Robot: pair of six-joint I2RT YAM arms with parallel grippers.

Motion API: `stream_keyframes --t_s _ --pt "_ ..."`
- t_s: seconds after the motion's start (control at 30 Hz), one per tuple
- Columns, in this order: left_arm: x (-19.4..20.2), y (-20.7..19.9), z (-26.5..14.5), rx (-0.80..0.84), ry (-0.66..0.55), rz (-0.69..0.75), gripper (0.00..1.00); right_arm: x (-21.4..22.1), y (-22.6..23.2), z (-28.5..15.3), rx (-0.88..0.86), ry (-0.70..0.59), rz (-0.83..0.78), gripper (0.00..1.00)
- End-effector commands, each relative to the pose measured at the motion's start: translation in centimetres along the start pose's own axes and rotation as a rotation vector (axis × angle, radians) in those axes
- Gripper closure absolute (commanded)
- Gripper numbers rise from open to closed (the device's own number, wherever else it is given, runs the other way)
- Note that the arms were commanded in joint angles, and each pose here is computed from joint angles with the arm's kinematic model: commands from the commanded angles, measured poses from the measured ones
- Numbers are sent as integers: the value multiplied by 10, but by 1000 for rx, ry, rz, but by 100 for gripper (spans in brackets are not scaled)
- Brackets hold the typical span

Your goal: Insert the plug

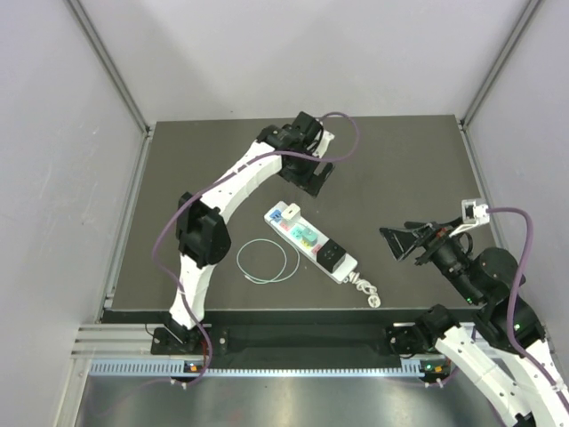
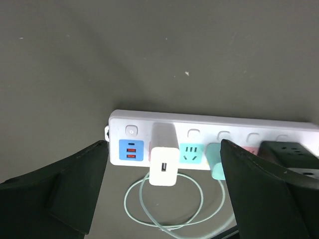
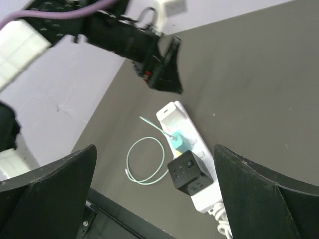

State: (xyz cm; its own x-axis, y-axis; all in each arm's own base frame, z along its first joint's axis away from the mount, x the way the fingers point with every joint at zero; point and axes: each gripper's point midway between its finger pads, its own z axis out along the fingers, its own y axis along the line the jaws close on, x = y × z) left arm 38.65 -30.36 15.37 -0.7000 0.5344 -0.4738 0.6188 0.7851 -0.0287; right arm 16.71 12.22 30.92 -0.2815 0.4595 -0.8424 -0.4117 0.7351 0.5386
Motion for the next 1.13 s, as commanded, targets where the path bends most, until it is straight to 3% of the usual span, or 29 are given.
stream_keyframes --t_s 0.0,0.13,0.17,0.27,0.33,0.57,0.7,0.8,1.1 --pt "-49 -2 -85 -4 -269 -90 2 -28 -4 -8 90 -56 11 0" --pt "-51 -28 -140 140 -460 -144 2 -44 -21 -10 244 -61 16 0" --pt "-66 -37 -155 202 -573 -132 2 -45 -27 -12 284 -56 4 0" --pt "-30 -54 -173 307 -652 -153 2 -53 -26 -5 324 -36 -3 0" --pt "-18 -54 -212 313 -758 -155 2 -61 -22 -5 325 -46 -1 0" --pt "33 -41 -241 246 -826 -176 1 -69 -18 3 319 -59 1 0" --pt "48 -48 -265 293 -930 -156 1 -67 -19 4 309 -67 -6 0" --pt "51 -48 -278 301 -998 -147 1 -65 -19 4 307 -66 -4 0" --pt "49 -35 -289 229 -1023 -183 1 -68 -17 -5 290 -81 -26 0"
